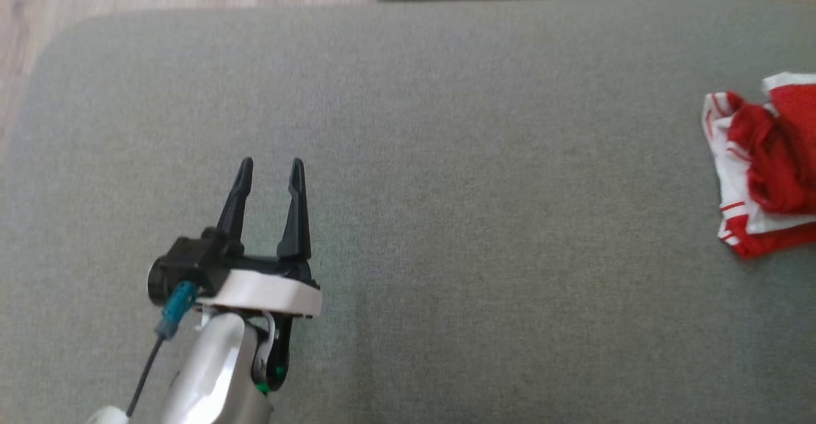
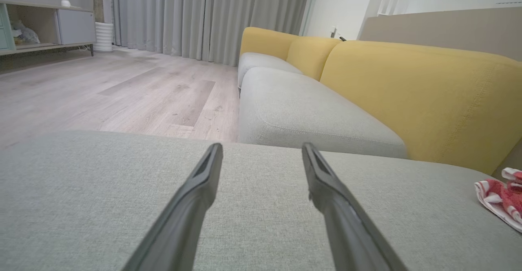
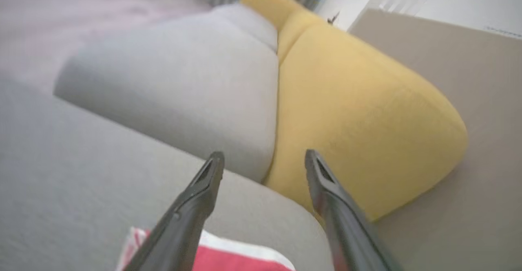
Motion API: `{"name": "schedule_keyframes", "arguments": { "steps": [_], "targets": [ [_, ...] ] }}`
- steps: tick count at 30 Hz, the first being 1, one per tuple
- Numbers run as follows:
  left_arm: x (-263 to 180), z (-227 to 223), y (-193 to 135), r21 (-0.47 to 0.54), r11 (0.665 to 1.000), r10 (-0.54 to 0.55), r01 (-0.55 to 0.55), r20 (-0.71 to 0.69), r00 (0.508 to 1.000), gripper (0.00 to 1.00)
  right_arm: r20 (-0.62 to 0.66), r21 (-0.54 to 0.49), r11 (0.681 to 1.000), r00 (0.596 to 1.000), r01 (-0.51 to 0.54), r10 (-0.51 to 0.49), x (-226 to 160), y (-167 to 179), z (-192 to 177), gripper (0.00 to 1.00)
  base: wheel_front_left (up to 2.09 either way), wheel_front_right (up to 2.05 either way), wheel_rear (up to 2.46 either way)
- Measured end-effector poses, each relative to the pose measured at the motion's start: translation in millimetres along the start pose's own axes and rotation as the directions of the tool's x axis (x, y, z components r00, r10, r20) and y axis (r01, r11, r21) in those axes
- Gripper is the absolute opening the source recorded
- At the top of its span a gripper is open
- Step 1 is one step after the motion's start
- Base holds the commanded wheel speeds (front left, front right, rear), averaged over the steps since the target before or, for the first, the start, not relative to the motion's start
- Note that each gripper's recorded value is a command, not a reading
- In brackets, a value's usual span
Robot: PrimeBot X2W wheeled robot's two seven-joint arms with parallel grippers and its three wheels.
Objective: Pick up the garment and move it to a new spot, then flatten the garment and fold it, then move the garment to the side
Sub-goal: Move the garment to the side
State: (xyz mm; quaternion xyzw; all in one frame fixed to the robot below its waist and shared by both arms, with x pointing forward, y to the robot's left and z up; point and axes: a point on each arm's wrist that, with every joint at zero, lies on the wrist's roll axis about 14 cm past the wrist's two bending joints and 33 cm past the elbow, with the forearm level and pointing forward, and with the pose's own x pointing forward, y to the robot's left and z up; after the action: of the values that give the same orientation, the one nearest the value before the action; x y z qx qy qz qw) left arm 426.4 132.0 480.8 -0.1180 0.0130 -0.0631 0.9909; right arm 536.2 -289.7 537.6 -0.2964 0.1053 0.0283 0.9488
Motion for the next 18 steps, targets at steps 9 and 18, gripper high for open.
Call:
{"name": "schedule_keyframes", "arguments": {
  "steps": [9,18],
  "targets": [
    [-21,18,-4,0.013,1.000,-0.001,0.001,0.048,0.999,1.00,0.379,0.377,0.921,0.923,-0.094,-0.061,-50,56,92,1.00,0.00,0.00,0.00],
    [-49,19,-6,0.010,1.000,0.008,-0.009,0.060,0.998,1.00,0.408,0.584,0.787,0.910,-0.199,-0.073,-109,127,75,1.00,0.00,0.00,0.00]
  ]
}}
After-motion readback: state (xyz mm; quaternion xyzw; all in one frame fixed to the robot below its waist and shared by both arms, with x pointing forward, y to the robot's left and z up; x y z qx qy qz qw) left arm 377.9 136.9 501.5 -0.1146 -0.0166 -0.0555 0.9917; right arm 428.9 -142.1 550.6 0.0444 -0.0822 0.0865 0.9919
